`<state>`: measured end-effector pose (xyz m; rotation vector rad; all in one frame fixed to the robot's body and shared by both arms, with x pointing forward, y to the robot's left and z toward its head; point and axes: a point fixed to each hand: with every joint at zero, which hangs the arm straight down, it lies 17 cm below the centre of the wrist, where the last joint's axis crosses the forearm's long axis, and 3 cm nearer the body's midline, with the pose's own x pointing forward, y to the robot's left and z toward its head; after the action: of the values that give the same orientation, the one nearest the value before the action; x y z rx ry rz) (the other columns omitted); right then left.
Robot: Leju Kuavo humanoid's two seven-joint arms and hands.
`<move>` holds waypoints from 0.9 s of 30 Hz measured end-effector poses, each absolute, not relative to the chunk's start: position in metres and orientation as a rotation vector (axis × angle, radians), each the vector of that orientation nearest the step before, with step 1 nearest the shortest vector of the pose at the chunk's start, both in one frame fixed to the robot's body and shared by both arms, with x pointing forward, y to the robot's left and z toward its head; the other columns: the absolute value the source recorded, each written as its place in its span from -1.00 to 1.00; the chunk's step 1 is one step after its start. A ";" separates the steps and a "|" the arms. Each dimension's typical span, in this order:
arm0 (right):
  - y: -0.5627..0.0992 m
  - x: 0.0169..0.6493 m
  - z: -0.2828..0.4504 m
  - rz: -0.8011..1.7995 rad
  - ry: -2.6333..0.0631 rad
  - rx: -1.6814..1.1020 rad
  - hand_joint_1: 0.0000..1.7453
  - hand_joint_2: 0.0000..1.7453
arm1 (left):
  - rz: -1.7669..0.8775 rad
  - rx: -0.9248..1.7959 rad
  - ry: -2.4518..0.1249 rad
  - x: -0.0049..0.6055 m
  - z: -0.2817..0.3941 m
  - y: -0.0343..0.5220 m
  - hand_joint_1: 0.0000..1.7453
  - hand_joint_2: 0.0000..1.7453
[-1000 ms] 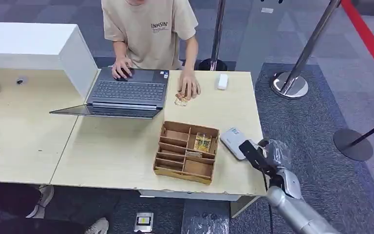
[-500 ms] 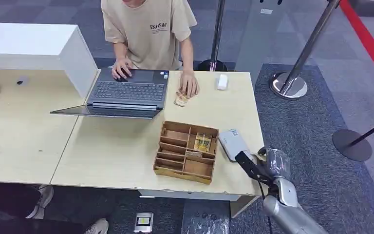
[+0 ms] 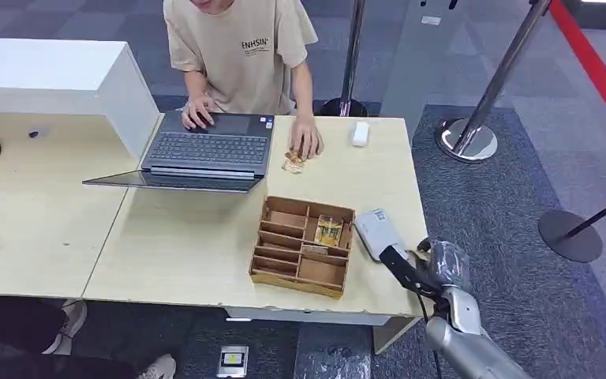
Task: Pass the card to the sensor for recognition and then transmit it.
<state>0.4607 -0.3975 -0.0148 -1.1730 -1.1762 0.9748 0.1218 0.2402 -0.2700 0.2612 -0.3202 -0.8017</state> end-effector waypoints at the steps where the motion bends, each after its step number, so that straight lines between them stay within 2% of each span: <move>1: -0.394 0.461 -0.011 0.975 -1.200 -1.173 1.00 1.00 | -0.804 0.262 -0.320 0.122 -0.270 0.240 -1.00 1.00; 8: -0.396 0.485 0.058 0.744 -1.365 -1.203 1.00 1.00 | -0.812 0.265 -0.331 0.123 -0.270 0.242 -1.00 1.00; 16: -0.372 0.517 0.186 0.503 -1.662 -1.227 1.00 1.00 | -0.796 0.265 -0.352 0.127 -0.269 0.241 -1.00 1.00; 27: -0.336 0.495 0.263 0.436 -1.874 -1.220 1.00 1.00 | -0.812 0.265 -0.362 0.128 -0.268 0.241 -1.00 1.00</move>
<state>0.4954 -0.3363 0.2631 -1.2200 -1.8739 0.4358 0.1277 0.2407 -0.2684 0.2645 -0.3623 -0.8120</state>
